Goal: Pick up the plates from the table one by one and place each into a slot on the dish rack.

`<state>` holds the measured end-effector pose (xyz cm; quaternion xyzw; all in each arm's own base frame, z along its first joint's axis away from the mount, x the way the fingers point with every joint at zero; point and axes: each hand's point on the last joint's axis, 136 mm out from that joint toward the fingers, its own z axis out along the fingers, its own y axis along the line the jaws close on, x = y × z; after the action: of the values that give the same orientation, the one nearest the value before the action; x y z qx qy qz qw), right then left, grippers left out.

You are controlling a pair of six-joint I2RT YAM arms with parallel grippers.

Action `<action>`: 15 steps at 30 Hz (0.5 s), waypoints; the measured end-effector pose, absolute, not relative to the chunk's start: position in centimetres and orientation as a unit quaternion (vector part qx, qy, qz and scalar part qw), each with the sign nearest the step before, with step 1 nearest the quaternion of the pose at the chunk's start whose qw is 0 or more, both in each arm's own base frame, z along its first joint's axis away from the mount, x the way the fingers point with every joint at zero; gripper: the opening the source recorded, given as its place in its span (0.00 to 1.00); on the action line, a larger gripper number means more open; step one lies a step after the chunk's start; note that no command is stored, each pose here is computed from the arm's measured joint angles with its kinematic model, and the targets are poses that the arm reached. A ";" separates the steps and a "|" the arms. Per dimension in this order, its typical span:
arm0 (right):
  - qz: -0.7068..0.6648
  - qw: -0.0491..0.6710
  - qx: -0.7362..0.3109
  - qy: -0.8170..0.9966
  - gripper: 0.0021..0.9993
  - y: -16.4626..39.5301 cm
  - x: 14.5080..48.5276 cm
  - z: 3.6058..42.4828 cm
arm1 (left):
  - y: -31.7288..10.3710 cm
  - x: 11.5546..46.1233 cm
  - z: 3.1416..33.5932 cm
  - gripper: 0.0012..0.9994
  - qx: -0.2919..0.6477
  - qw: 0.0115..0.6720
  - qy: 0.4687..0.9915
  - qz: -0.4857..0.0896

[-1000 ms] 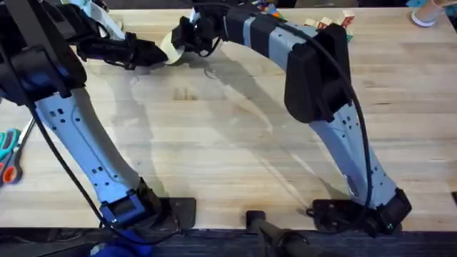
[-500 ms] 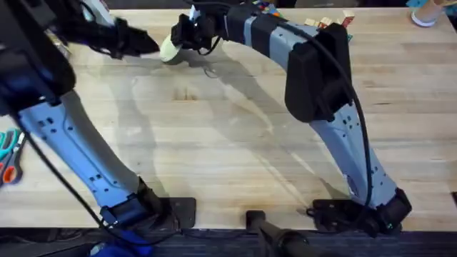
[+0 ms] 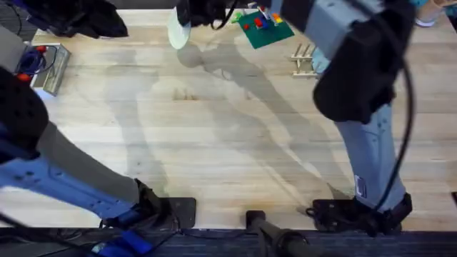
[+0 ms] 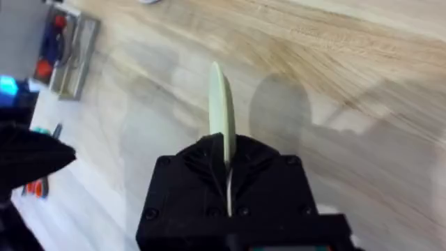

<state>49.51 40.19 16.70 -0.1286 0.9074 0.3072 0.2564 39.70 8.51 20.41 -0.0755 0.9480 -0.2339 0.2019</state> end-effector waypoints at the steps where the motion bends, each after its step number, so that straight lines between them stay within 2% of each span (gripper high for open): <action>1: 0.305 0.259 -0.135 0.907 0.03 39.8 49.2 17.6 | 8.6 39.1 21.0 0.04 -0.079 0.202 0.950 -0.223; 7: 0.290 0.271 -0.156 0.904 0.03 36.7 47.5 22.8 | 8.4 35.4 23.5 0.04 -0.094 0.187 0.961 -0.179; 15: 0.256 0.306 -0.182 0.899 0.03 31.7 46.4 28.0 | 8.4 32.7 24.3 0.04 -0.104 0.162 0.969 -0.152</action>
<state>46.40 31.69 28.02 -0.1825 0.8986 0.2556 0.3065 32.69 8.36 24.31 -0.1038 0.9695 -0.1519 0.1622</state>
